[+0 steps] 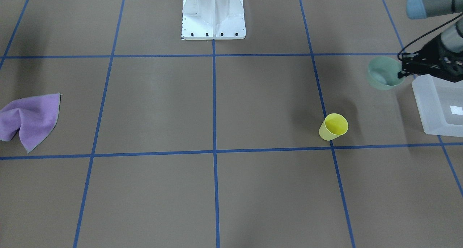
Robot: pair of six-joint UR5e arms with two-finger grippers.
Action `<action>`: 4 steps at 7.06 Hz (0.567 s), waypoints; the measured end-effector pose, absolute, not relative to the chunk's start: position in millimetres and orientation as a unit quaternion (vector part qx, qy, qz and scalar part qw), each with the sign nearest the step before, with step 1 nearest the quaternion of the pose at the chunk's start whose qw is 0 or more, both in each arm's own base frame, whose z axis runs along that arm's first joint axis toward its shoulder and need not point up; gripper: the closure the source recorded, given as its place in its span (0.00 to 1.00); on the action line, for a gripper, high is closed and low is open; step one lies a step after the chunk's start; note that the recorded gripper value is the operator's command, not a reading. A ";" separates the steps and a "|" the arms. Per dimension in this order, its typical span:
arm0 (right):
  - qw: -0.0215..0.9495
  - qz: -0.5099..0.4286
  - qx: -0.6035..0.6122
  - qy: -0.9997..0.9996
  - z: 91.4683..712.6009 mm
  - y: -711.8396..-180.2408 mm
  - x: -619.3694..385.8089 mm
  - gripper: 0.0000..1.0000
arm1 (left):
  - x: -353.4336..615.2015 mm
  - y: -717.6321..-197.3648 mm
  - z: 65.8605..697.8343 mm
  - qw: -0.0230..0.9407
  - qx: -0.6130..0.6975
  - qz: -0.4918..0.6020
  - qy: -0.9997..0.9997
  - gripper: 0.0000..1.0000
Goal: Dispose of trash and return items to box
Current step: 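Lift the green bowl with the left gripper and drop it into the clear box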
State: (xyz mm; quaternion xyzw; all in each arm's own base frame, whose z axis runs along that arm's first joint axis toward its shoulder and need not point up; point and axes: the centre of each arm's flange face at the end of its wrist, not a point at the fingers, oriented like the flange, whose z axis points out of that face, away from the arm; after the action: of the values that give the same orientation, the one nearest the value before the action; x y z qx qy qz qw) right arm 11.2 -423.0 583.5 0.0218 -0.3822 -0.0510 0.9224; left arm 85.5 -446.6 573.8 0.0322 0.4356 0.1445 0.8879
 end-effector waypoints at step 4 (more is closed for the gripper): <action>0.922 -0.057 0.008 -0.382 582.0 -425.9 -10.8 0.00 | -50.8 -551.8 680.1 0.891 0.052 0.188 0.410 1.00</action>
State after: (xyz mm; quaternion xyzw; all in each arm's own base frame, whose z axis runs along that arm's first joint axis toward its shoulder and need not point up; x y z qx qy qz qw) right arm -10.8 -425.9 582.0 0.0080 -0.3818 -0.0574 0.9224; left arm -50.8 -551.8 680.1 0.0524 0.4099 0.1883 0.8909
